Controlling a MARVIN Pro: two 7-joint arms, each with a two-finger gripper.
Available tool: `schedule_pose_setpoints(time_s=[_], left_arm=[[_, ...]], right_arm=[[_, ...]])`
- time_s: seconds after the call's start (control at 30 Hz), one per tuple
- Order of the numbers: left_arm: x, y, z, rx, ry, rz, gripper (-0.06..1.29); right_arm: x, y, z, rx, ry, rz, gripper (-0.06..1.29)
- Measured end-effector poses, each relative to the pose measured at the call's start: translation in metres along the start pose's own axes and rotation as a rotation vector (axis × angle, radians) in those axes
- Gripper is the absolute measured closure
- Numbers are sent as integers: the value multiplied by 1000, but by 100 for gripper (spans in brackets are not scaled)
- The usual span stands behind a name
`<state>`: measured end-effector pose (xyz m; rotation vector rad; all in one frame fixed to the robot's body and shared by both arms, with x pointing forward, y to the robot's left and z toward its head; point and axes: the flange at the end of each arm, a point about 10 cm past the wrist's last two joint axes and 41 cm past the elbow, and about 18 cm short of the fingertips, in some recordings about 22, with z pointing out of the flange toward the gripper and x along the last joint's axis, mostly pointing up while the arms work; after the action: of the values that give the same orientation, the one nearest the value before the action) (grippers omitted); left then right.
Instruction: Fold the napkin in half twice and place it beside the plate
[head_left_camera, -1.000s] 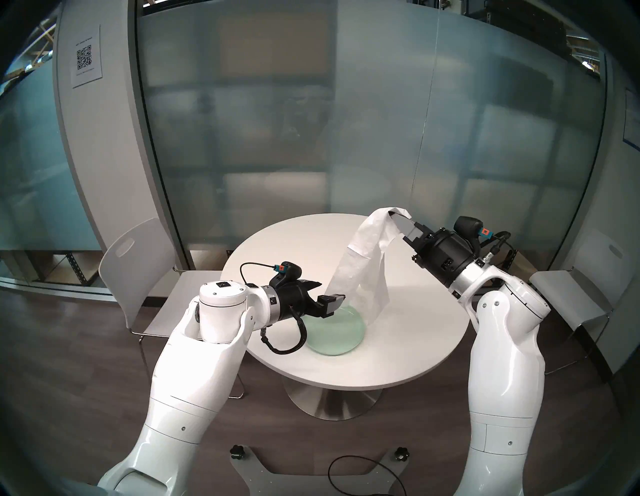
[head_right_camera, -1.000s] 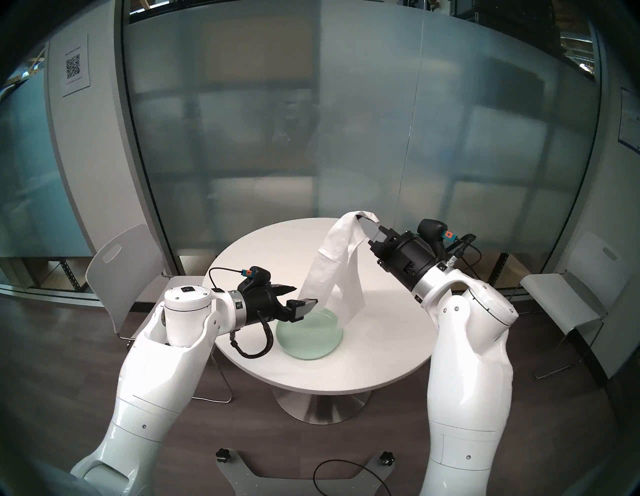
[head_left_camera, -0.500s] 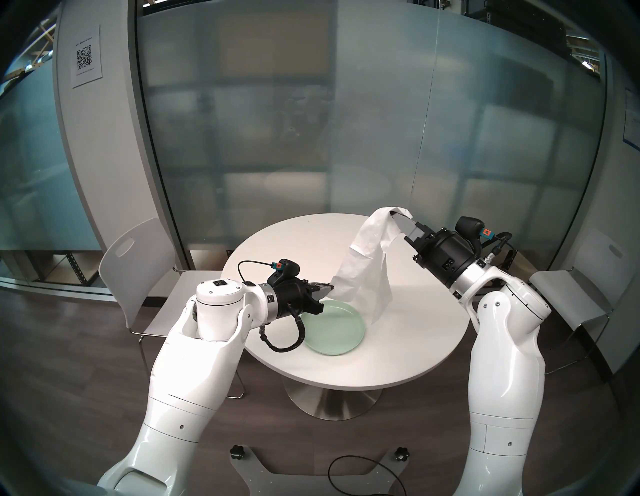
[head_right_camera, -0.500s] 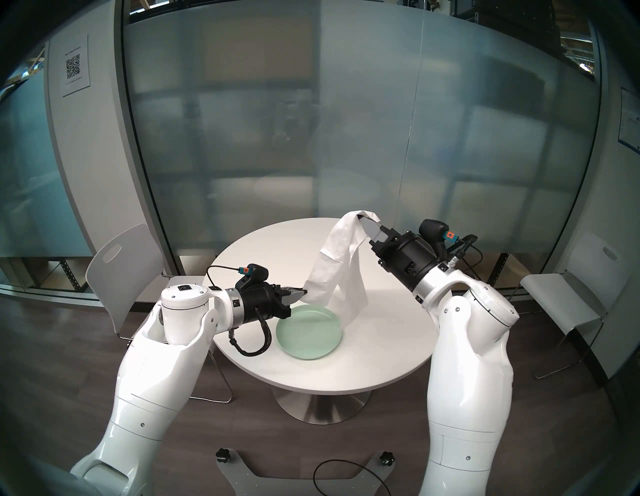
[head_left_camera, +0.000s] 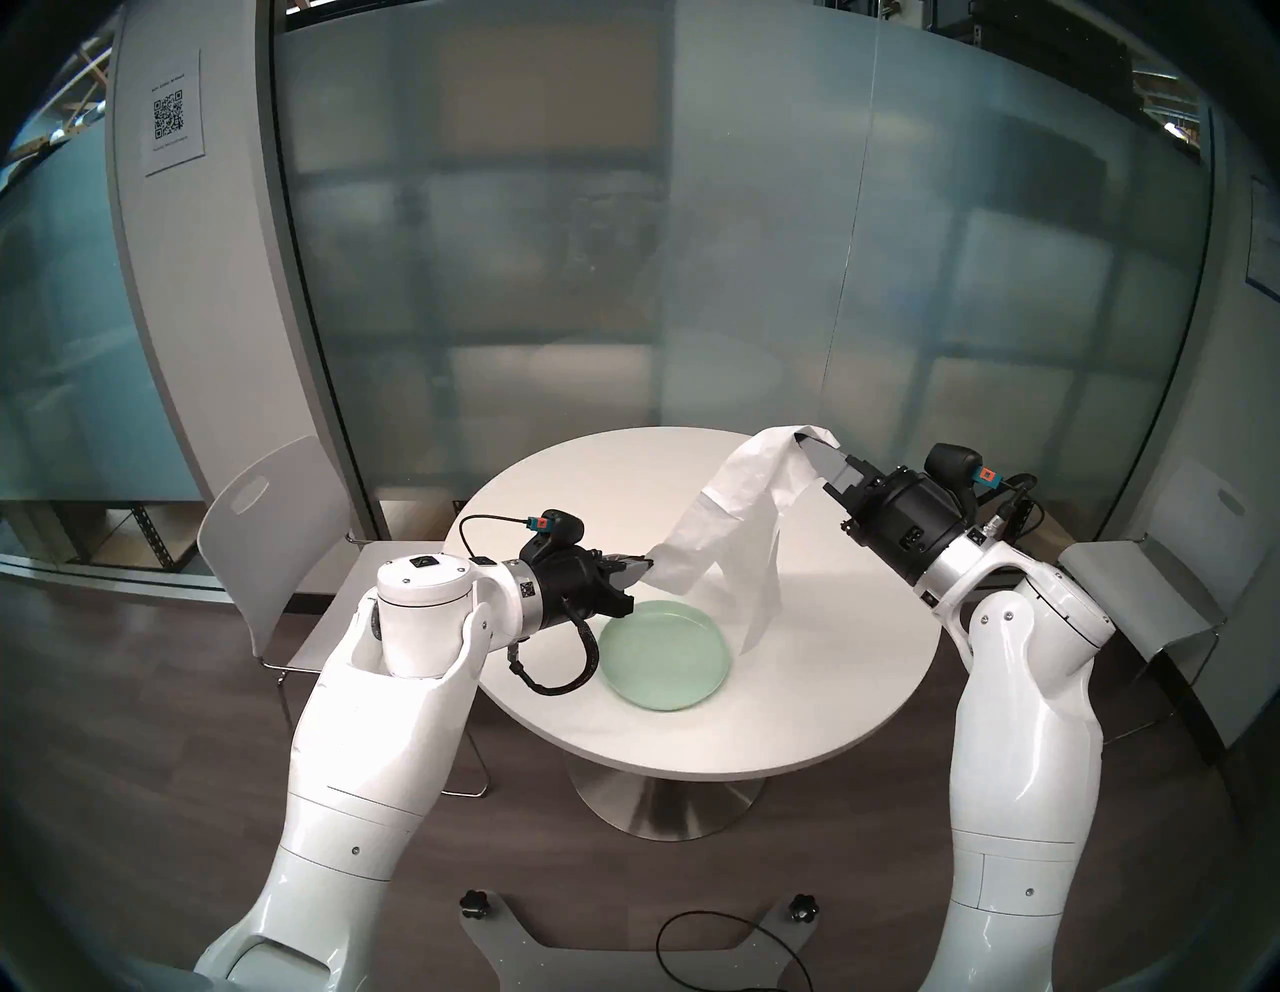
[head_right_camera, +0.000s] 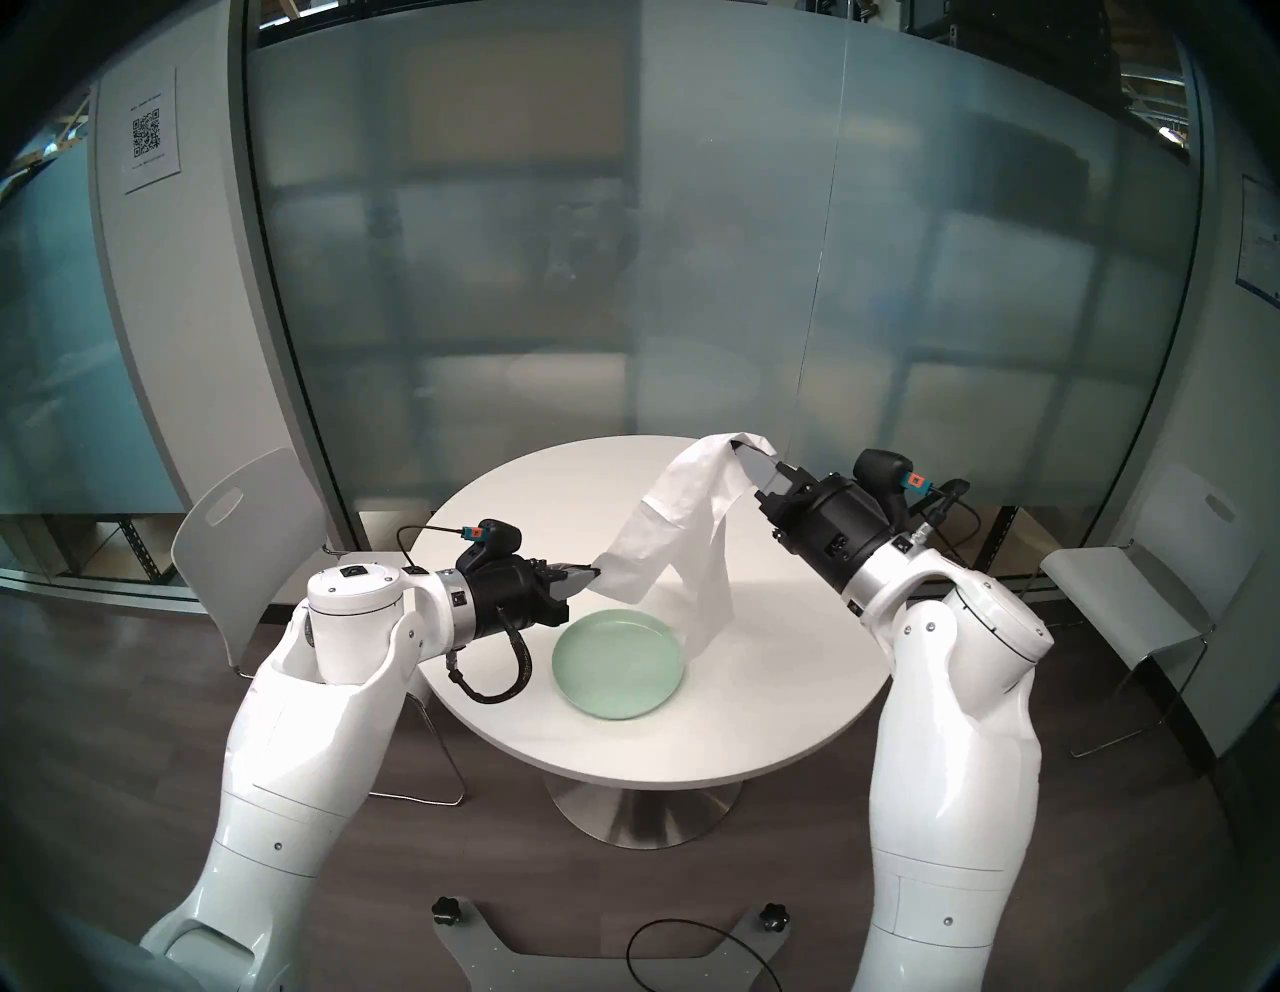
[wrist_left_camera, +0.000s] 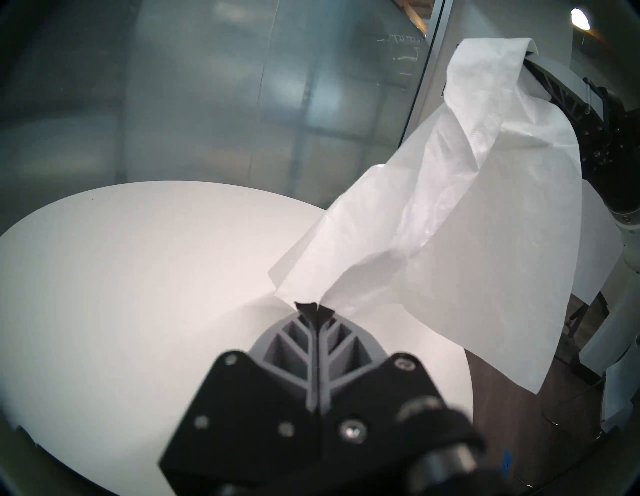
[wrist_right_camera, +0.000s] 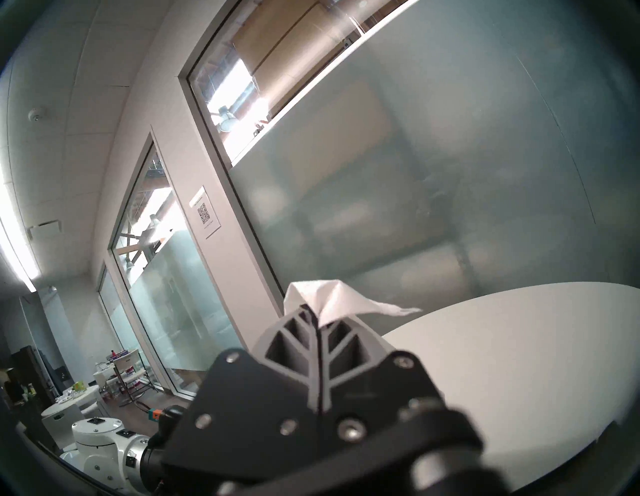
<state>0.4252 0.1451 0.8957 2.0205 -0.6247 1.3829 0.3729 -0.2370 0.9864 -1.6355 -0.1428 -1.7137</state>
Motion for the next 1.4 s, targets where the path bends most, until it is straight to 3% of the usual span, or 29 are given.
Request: schedule_pose_setpoints(time_s=[0.27,0.5,0.87,1.4], left_arm=[[22,-18,-8,84,43,35,125],[46,-21,-13,114,91,71,125],[74,-14,-21,101,154,112,125],[98,-7,-34,82,211,152,125]], right_arm=[[2,10,-17,-19,-51,-12,125],[6,15,-24,-20,-83,-27,125],[6,18,-25,-10,-122,-39,125],[11,27,-22,-15,-141,-68,125]])
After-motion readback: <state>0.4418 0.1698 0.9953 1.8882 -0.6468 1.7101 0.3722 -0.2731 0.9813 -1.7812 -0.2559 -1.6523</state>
